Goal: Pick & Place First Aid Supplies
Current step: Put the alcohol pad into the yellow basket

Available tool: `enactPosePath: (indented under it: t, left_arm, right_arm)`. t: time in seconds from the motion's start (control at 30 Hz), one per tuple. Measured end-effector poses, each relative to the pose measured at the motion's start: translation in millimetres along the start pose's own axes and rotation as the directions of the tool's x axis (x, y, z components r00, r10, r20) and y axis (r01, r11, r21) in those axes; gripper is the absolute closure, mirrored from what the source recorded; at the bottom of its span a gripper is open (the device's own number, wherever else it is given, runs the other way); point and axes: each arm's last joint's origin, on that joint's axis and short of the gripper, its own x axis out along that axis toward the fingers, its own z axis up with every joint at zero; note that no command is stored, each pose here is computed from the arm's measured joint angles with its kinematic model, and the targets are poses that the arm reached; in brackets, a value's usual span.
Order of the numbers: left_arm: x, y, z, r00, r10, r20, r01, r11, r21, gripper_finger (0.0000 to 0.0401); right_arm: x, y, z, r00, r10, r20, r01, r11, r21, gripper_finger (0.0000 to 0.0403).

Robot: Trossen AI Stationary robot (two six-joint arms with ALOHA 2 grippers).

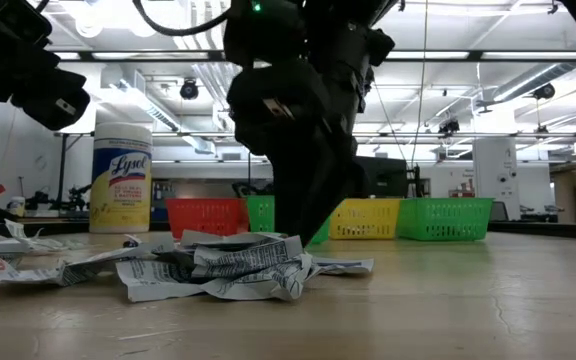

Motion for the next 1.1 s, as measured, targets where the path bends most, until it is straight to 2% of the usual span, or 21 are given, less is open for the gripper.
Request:
enactPosePath:
  t: [0.5, 0.9, 1.1]
  left_arm:
    - [0.0, 0.0, 0.0, 1.000, 0.000, 0.000, 0.000, 1.000, -0.003, 0.0270]
    - [0.0, 0.0, 0.0, 1.000, 0.000, 0.000, 0.000, 1.000, -0.002, 0.0270]
    - [0.0, 0.0, 0.0, 1.000, 0.000, 0.000, 0.000, 1.000, -0.002, 0.0270]
  right_arm:
    - [6.8, -10.0, -5.9, 0.998, -0.059, -0.002, 0.059, 0.998, -0.029, 0.0280]
    - [6.1, -11.5, -5.3, 0.997, -0.083, 0.006, 0.083, 0.996, -0.038, 0.0299]
    - [1.6, -5.5, -0.1, 0.997, -0.077, 0.028, 0.079, 0.992, -0.100, 0.0306]
